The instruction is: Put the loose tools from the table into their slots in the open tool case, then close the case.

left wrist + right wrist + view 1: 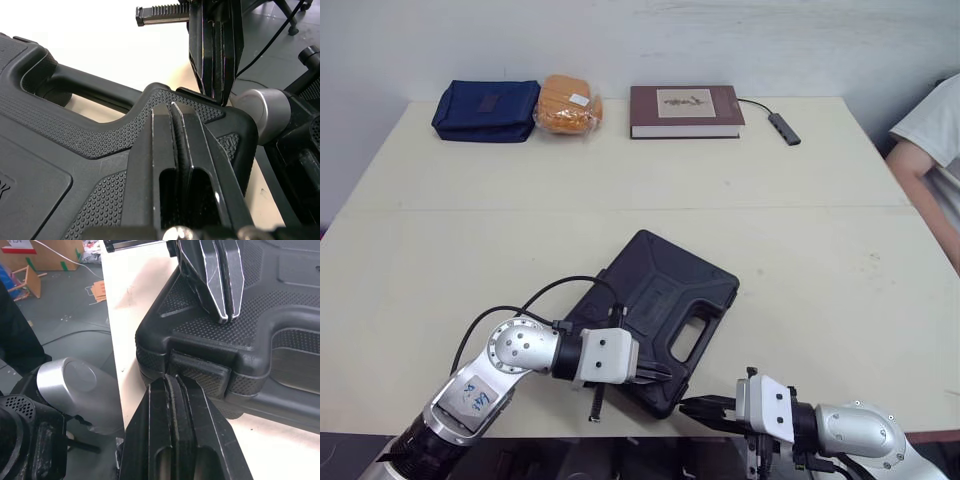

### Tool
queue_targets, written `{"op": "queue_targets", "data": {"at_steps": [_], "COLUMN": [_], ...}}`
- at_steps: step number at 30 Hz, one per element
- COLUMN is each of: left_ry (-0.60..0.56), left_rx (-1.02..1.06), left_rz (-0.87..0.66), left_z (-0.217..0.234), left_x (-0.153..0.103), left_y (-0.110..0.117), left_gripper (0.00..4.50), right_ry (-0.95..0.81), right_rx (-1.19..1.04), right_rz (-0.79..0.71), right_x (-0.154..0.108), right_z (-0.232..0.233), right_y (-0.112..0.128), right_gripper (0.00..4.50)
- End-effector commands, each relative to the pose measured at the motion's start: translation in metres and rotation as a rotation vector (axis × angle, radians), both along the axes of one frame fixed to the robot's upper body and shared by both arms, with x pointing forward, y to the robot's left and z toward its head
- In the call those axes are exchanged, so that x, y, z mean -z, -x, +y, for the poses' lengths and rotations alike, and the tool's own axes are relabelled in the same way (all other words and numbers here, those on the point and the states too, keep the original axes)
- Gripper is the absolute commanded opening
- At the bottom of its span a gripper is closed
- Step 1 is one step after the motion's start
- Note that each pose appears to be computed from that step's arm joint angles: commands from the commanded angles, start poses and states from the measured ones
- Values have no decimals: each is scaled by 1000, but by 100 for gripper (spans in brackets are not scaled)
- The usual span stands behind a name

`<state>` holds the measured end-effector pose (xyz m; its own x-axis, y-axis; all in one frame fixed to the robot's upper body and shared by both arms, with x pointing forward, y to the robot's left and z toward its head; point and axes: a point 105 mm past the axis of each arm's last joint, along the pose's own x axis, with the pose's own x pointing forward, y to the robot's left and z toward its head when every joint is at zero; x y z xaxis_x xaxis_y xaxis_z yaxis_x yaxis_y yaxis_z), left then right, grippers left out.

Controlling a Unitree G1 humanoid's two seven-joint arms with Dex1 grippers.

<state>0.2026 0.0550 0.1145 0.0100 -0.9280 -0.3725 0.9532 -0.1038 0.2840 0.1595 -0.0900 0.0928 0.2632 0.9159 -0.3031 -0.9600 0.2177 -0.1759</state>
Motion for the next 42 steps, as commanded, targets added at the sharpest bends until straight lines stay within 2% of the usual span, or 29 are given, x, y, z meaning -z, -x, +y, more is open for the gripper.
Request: {"op": "queue_targets", "data": {"at_steps": [1,6,17,23,32,34,37,42], "left_ry": [-146,-175,-210,-203,-187,-184,-181,-182], "left_rx": [-70,-71,-86,-106,-145,-142,-132,-124], "left_rz": [125,147,171,178,180,182,188,189], "left_z": [16,19,25,25,32,31,30,29], "left_x": [41,47,54,56,54,54,54,54], "left_y": [0,3,3,1,-6,-5,-4,-3], "left_gripper": [4,4,4,4,4,4,4,4], "right_ry": [-101,-81,-122,-128,-75,-71,2,14], "right_rx": [-52,-20,-22,-36,10,6,-19,22], "right_rz": [-98,-100,-85,-51,-34,-4,34,23], "right_x": [-28,-25,-39,-36,-42,-40,-24,-8], "right_z": [16,11,12,16,-13,-15,-16,-10], "right_y": [3,-6,-15,-8,0,6,14,4], "right_gripper": [0,0,0,0,0,0,0,0]}}
